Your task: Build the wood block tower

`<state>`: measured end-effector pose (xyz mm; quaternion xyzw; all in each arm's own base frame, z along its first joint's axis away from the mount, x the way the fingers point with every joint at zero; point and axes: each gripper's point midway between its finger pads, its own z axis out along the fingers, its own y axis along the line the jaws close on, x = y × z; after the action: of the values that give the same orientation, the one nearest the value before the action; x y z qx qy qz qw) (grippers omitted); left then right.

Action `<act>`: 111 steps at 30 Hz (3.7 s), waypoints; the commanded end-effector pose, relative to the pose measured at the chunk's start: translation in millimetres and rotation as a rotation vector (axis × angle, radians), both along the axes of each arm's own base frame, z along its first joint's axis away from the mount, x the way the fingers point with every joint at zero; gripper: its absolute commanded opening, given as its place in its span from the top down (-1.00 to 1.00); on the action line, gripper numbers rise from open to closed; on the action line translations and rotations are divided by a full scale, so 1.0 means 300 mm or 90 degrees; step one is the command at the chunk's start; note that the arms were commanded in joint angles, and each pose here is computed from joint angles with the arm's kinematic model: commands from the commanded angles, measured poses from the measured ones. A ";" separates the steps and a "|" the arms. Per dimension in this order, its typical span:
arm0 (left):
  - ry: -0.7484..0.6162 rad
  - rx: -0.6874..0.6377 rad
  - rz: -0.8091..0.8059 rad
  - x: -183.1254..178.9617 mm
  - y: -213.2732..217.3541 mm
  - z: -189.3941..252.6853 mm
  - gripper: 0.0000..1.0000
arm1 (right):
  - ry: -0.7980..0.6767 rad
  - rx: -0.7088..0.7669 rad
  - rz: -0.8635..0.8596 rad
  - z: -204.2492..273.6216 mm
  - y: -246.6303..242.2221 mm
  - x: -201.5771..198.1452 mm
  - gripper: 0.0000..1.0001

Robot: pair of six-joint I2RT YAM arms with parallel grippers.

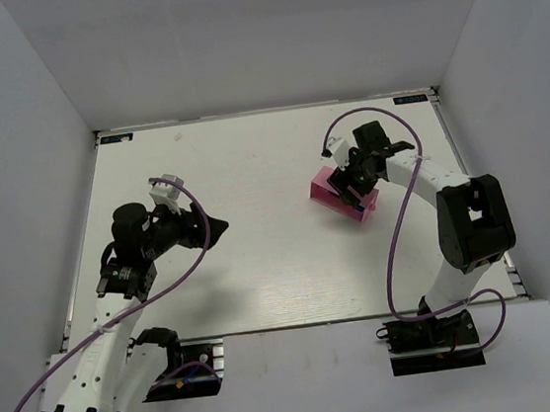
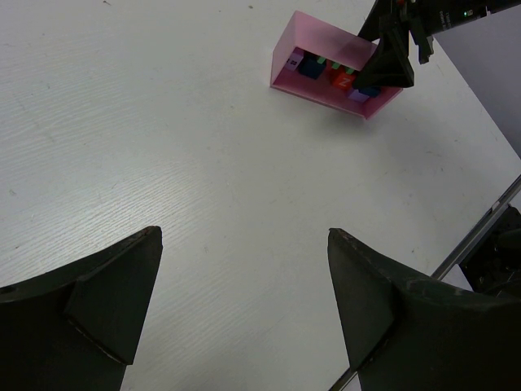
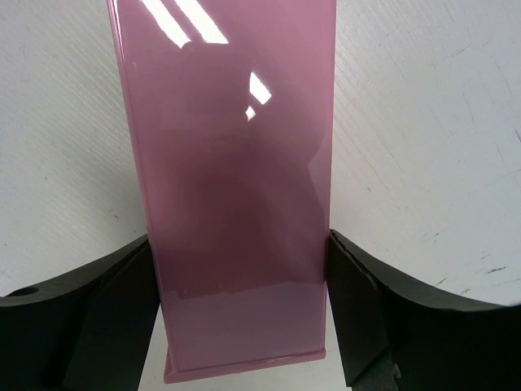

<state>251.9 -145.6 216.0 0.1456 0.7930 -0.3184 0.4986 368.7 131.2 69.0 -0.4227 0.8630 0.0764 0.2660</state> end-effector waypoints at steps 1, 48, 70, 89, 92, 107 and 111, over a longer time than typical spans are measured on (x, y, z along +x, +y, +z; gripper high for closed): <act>-0.043 -0.006 -0.014 0.002 -0.010 0.071 -0.85 | -0.058 0.028 -0.010 0.098 0.016 0.048 1.00; -0.042 -0.008 -0.019 -0.002 -0.014 0.072 -0.85 | -0.402 -0.214 -0.073 0.198 -0.022 0.110 1.00; -0.043 -0.006 -0.014 0.002 -0.010 0.071 -0.85 | -0.621 -0.361 -0.023 0.230 0.105 -0.012 1.00; -0.043 -0.006 -0.014 0.002 -0.010 0.071 -0.85 | -0.529 -0.303 0.038 0.109 0.201 -0.034 1.00; -0.043 -0.005 -0.008 0.005 -0.006 0.070 -0.85 | -0.589 -0.337 -0.005 0.186 0.152 -0.014 1.00; -0.037 -0.003 -0.008 0.004 -0.006 0.056 -0.85 | -0.552 -0.291 -0.117 0.258 0.049 0.058 1.00; -0.043 -0.005 -0.008 0.000 -0.005 0.064 -0.85 | -0.480 -0.195 -0.166 0.315 -0.005 0.107 1.00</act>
<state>251.5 -146.0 216.3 0.1466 0.7924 -0.3197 0.4984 384.7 136.1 115.7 -0.4233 0.7225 -0.3050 0.4536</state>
